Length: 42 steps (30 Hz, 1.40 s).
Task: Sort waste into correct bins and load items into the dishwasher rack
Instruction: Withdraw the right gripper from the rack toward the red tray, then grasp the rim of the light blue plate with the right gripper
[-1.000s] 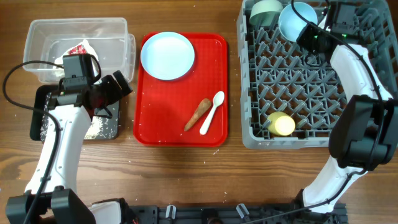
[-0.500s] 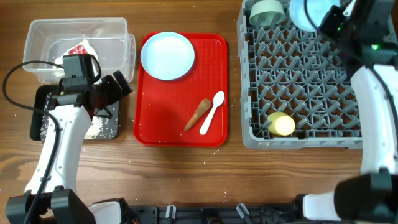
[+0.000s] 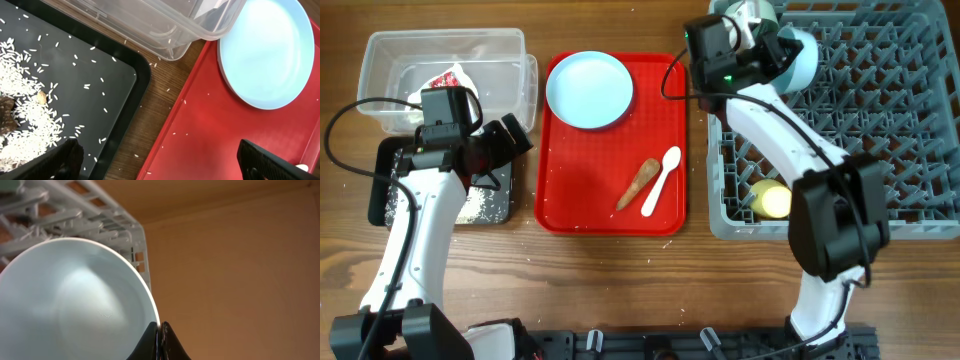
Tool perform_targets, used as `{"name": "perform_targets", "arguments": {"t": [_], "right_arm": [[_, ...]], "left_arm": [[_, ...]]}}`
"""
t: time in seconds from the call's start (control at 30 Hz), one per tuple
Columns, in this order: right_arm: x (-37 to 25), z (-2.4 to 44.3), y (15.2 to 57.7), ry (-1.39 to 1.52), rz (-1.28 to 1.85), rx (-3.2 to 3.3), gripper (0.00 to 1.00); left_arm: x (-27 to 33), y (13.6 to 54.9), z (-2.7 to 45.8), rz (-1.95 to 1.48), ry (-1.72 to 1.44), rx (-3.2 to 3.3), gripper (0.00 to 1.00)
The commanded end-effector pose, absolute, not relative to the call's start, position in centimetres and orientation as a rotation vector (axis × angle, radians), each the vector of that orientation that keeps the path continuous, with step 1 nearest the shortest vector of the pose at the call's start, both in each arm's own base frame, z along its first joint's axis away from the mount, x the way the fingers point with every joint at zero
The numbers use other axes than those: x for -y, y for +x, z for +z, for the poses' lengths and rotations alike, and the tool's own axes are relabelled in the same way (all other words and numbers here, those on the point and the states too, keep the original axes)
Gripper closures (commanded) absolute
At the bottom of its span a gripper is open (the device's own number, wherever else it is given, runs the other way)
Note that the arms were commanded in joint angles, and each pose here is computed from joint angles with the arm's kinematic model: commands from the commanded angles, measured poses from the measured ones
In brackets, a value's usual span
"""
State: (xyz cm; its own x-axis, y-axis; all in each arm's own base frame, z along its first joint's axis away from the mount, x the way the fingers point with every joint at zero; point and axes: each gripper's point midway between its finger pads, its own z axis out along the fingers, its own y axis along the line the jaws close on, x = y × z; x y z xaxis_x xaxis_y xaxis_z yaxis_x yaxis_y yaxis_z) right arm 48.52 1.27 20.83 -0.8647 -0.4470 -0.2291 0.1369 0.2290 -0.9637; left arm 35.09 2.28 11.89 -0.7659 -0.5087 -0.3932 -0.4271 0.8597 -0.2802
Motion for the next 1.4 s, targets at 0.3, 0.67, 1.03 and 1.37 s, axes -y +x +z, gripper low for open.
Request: {"name": "perform_targets", "arguments": {"t": [0.3, 0.67, 1.03, 1.37], "right_arm": [[-0.3, 18.6, 51.2, -0.393, -1.588, -2.1, 0.96], [-6.7, 16.6, 51.8, -0.573, -1.422, -2.071, 0.85], [-9.6, 18.2, 51.5, -0.508, -1.27, -2.035, 0.1], [-29.7, 19.7, 40.6, -0.833, 0.585, -2.246, 0.13]], "left_arm": [[-2.6, 35.4, 13.0, -0.234, -0.696, -2.534, 0.0], [-2.6, 35.4, 13.0, -0.234, -0.696, -2.534, 0.0], [-2.6, 35.4, 13.0, -0.234, -0.696, -2.534, 0.0], [-2.6, 35.4, 13.0, -0.234, -0.696, -2.534, 0.0]]}}
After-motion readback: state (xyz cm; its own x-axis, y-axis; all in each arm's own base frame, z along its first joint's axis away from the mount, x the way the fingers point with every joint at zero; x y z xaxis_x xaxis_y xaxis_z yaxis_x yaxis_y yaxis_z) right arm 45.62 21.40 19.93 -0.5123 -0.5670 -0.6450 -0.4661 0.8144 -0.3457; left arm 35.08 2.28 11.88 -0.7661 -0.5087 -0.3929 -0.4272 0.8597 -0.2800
